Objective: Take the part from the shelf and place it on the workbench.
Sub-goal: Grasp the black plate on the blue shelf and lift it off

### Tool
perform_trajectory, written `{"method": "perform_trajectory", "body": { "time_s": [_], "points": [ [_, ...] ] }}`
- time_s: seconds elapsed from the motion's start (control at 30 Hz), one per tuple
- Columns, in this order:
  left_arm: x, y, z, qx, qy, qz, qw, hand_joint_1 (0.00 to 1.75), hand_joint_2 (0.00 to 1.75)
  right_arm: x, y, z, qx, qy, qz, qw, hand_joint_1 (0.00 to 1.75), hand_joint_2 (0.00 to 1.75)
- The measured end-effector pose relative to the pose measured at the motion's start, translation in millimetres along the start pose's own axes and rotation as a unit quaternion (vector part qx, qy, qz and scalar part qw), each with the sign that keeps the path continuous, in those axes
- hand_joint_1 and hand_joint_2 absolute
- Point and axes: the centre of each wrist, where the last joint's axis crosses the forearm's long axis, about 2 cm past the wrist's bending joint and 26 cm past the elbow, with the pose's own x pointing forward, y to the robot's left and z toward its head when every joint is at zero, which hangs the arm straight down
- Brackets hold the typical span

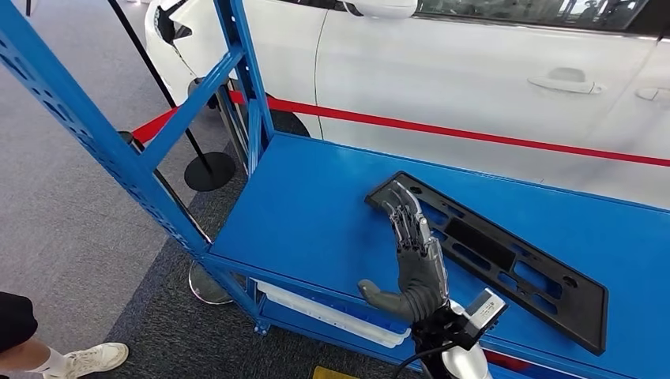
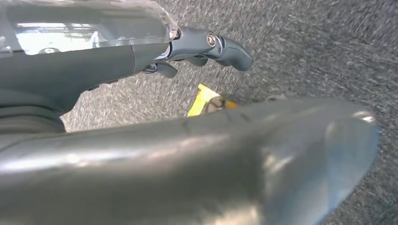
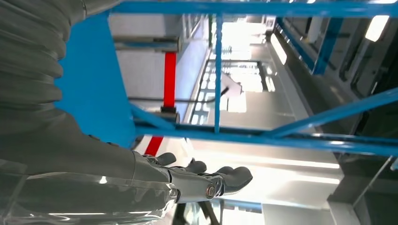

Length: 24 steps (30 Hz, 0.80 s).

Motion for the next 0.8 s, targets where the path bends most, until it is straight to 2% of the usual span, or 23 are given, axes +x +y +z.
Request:
{"method": "perform_trajectory", "body": {
  "time_s": [0.13,0.3,0.47,0.6,0.8],
  "points": [
    [-1,0,0,0.000,0.006,0.000,1.000,0.00,0.00,5,-2,-4,-0.020,-0.009,0.088,0.996,0.00,1.75],
    [1,-1,0,-0.001,0.004,0.000,1.000,0.00,0.00,12,-5,-9,-0.048,-0.020,0.203,0.978,0.00,1.75],
    [1,-3,0,-0.003,0.006,0.001,1.000,0.00,0.00,16,-9,-9,-0.064,-0.025,0.238,0.969,0.00,1.75],
    [0,-3,1,-0.002,0.009,0.000,1.000,0.00,0.00,15,-15,0,-0.075,-0.007,0.249,0.966,0.00,1.75],
    [-1,-2,0,-0.003,0.005,0.001,1.000,0.00,0.00,18,-37,36,-0.090,0.045,0.289,0.952,0.00,1.75]
  ]
}}
